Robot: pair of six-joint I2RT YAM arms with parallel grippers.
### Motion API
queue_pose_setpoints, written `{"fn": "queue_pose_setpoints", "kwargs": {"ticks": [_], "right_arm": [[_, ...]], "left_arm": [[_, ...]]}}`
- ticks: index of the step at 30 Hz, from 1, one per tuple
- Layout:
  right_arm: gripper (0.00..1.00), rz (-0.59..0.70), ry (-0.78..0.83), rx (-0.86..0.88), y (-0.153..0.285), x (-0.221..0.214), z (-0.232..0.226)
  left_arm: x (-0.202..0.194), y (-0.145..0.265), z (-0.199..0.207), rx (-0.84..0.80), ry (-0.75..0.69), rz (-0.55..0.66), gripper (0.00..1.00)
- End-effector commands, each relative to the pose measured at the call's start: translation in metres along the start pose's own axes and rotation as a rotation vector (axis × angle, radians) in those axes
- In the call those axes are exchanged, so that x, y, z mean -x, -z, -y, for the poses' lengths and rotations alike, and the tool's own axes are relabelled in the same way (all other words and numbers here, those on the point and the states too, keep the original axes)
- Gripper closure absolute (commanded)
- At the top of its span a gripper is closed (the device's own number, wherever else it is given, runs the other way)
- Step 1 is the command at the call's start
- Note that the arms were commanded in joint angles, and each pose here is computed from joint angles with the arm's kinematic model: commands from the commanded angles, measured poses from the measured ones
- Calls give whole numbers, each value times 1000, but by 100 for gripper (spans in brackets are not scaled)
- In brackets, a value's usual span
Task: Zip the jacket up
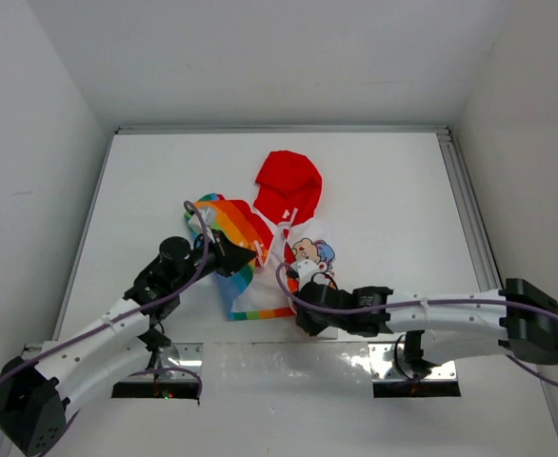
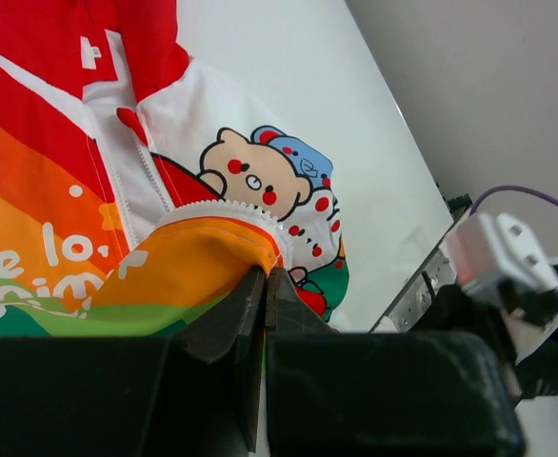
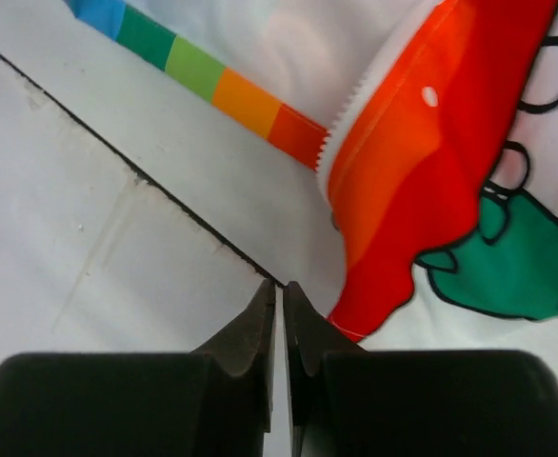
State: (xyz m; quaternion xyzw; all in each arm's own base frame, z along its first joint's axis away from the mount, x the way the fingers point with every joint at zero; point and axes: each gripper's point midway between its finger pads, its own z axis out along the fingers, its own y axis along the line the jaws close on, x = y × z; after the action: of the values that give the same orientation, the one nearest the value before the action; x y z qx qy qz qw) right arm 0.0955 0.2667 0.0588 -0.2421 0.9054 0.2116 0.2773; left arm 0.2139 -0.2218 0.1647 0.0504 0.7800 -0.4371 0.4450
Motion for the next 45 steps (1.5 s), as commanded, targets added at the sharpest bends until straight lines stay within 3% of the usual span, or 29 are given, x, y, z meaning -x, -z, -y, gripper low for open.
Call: {"fn": "queue_pose_setpoints", "kwargs": {"ticks": [1, 3, 7, 12, 18, 23, 26, 32, 37, 45], "right_arm": [[93, 16, 17, 75, -7, 6, -22], [74, 35, 40, -17, -13, 10, -7], [56, 56, 90, -164, -27, 12, 18], [54, 57, 128, -277, -40, 16, 32], [66, 152, 80, -378, -42, 26, 51], [83, 217, 46, -462, -44, 33, 67], [83, 187, 35, -484, -49, 27, 76], [71, 147, 23, -440, -56, 19, 74], [100, 152, 25, -486, -55, 21, 81], [100, 177, -15, -292, -27, 31, 55]], "left_arm": [[18, 2, 17, -54, -22, 66, 100], [18, 2, 17, -47, -30, 57, 100], [18, 5, 18, -59, -23, 70, 100], [18, 7, 17, -52, -28, 68, 100], [16, 8, 17, -53, -26, 69, 100], [17, 7, 18, -52, -26, 63, 100], [21, 7, 20, -50, -32, 64, 100], [19, 7, 18, -47, -25, 64, 100], [21, 7, 21, -55, -25, 71, 100], [25, 6, 20, -44, -43, 72, 100]]}}
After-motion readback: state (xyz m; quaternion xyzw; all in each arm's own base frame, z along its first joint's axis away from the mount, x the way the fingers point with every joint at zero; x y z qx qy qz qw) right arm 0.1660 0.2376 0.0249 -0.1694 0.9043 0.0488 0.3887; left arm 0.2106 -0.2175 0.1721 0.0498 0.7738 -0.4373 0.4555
